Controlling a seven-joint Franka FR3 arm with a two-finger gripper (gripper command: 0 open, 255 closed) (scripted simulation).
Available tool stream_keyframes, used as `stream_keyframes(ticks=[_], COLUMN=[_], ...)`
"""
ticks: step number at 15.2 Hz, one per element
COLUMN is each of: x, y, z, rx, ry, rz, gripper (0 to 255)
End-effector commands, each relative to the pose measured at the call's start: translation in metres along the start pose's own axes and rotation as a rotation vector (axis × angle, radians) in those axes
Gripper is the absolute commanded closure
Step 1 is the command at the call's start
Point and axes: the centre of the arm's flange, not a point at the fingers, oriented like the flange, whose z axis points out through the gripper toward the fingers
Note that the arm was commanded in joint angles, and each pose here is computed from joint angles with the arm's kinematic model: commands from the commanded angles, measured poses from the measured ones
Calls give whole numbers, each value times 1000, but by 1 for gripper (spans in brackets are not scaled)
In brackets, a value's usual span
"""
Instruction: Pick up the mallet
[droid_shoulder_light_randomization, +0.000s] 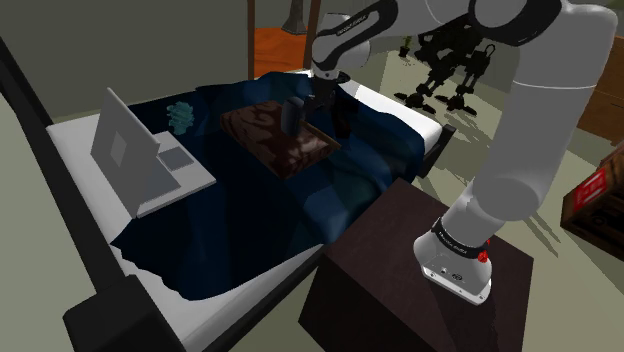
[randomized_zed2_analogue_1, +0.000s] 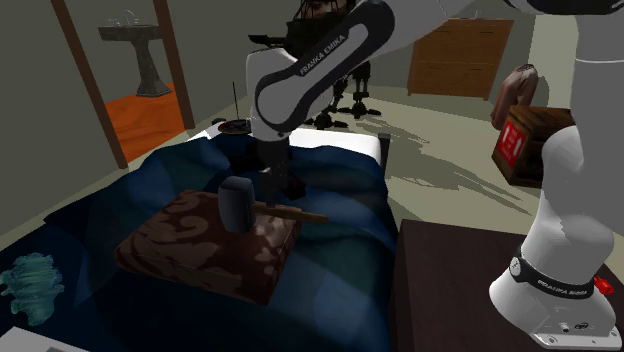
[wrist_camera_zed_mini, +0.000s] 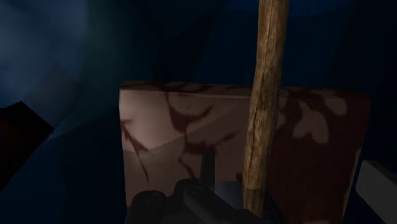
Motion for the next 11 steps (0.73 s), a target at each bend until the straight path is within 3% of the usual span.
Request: stream_keyframes(ticks=[1, 11], x=[21, 23], y=[5, 7], z=[16, 56], rx=[2, 2], ry=[3, 3], rz=[8, 8], gripper=[0, 0])
